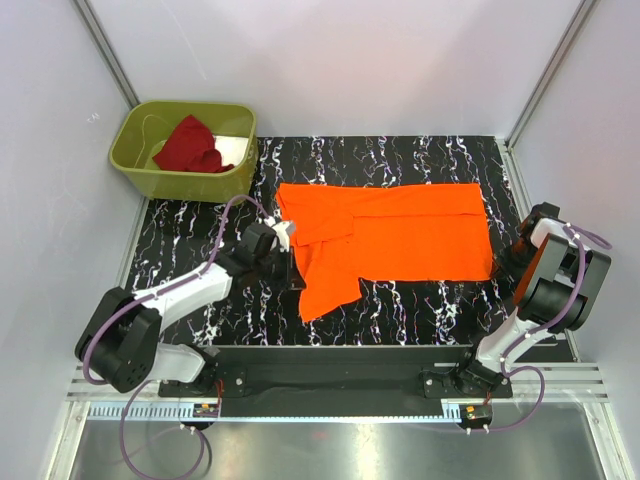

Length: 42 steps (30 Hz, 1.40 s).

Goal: Fold and stack the t-shirts
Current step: Fold the tshirt

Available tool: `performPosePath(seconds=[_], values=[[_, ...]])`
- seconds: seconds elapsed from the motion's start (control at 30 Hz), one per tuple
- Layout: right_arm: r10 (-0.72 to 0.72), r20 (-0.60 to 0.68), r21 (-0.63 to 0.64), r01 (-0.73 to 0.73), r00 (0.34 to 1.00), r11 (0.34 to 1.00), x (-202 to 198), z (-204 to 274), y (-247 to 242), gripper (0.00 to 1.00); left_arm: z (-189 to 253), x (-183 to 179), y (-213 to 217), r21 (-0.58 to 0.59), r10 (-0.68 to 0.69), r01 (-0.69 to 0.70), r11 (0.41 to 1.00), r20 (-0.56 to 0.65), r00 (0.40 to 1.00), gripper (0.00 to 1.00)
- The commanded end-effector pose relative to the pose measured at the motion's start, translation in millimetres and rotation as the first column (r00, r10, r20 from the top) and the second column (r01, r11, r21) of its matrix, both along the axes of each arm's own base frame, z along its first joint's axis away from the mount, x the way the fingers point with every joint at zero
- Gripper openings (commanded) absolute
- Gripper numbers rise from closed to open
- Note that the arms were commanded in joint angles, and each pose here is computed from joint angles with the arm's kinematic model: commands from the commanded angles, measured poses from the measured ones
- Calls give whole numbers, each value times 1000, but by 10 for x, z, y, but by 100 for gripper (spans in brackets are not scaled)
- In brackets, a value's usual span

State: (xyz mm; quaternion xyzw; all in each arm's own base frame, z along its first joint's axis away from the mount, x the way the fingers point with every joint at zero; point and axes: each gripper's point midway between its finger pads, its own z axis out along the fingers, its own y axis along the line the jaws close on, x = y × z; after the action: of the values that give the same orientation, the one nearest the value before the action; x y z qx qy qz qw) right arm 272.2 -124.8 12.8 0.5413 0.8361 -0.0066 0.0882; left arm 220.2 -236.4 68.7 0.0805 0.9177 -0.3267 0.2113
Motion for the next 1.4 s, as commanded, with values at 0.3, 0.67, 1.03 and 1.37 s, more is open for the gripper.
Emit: performPosePath(seconds=[0.3, 0.67, 1.03, 1.37], values=[[25, -55, -146, -32, 998, 989, -31, 237, -316, 0, -324, -178, -100, -1, -40, 41, 999, -193, 980, 1], [56, -27, -87, -58, 998, 994, 16, 146, -209, 0, 2, 439, 458, 65, 183, -178, 982, -74, 980, 61], [63, -13, -68, -63, 998, 996, 69, 147, -189, 0, -418, 722, 366, 124, 247, -221, 967, -275, 929, 47], [57, -46, -88, -61, 997, 994, 7, 87, -227, 0, -623, 719, 691, 253, 328, -261, 932, -278, 903, 1]])
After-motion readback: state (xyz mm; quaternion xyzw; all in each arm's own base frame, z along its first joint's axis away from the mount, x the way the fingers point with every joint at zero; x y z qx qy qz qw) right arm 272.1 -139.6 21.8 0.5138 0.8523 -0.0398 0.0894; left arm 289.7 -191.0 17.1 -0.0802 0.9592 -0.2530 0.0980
